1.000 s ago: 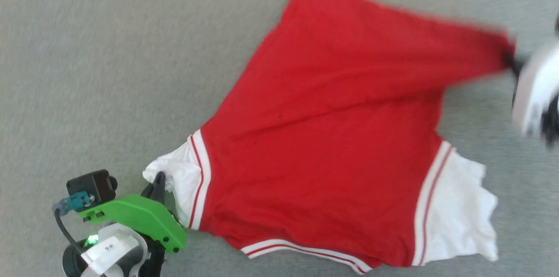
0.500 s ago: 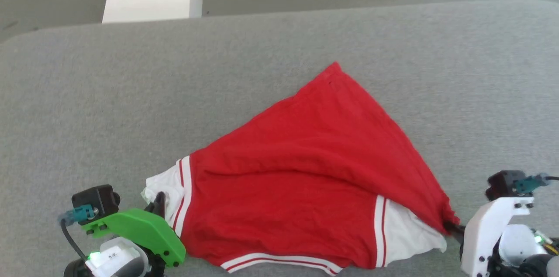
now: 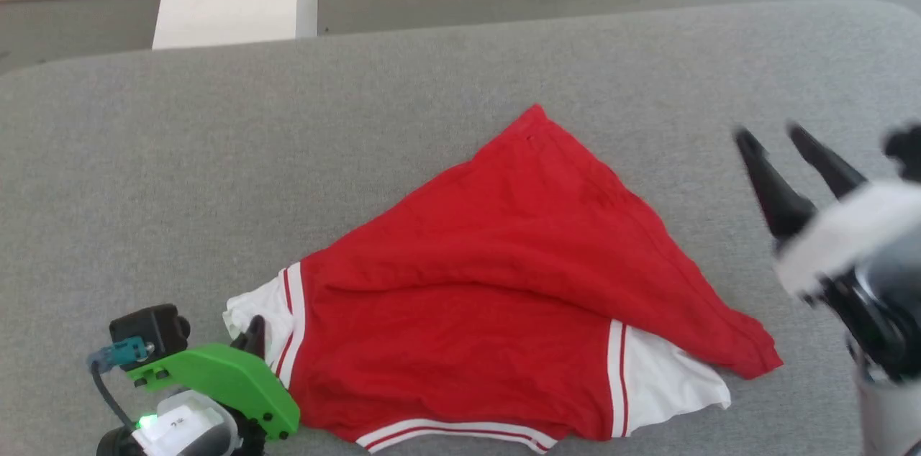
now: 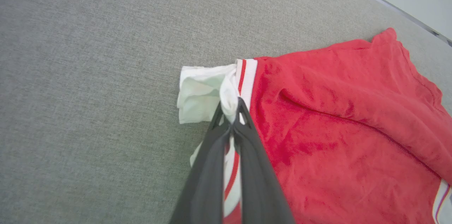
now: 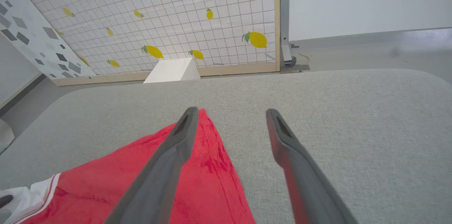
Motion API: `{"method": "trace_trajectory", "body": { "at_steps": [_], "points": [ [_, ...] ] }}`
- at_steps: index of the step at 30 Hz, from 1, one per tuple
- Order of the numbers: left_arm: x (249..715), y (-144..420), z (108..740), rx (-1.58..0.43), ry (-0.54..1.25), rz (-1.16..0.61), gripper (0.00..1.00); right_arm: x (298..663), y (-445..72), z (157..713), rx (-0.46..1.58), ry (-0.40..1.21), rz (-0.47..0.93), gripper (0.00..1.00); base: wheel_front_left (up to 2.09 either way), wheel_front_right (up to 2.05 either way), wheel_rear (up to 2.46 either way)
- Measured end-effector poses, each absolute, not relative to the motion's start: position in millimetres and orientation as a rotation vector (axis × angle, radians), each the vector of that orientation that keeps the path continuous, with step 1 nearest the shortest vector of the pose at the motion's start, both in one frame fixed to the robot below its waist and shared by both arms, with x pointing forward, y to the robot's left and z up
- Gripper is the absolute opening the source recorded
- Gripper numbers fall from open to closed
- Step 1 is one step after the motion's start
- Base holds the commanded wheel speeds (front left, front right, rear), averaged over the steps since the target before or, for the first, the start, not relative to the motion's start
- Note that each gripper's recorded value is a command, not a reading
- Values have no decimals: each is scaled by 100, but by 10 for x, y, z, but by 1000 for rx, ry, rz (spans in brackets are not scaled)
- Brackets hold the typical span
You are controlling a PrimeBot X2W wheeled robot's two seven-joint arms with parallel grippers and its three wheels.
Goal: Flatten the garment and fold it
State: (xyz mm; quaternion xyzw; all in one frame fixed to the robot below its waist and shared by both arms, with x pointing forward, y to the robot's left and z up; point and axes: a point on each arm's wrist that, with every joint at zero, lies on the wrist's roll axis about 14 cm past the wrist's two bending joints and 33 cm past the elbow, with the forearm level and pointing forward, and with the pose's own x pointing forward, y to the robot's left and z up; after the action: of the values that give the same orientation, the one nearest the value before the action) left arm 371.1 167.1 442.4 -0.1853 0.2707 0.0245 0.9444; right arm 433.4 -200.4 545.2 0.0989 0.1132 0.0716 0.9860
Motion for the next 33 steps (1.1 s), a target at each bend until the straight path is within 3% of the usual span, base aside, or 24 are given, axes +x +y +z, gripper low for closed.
{"method": "trace_trajectory", "body": {
  "at_steps": [6,15,22,31,32,33],
  "points": [
    [3806,1673,4388,-378,557,49,0,4859,-1540,5368,124,297,274,100,0,0,0],
    [3901,1736,4223,-390,580,75,0,5441,-1077,4632,-78,610,367,100,0,0,0],
    [3879,1869,3989,-393,627,134,0,5473,-807,3857,-238,918,437,100,0,0,0],
    [3885,1965,3871,-389,642,172,0,5595,-652,3608,-329,997,472,100,0,0,0],
    [3883,1970,3869,-389,642,174,0,5590,-646,3603,-325,1007,474,76,0,0,0],
    [3881,1974,3869,-389,642,175,0,5585,-639,3611,-317,1013,477,13,0,0,0]
  ]
}}
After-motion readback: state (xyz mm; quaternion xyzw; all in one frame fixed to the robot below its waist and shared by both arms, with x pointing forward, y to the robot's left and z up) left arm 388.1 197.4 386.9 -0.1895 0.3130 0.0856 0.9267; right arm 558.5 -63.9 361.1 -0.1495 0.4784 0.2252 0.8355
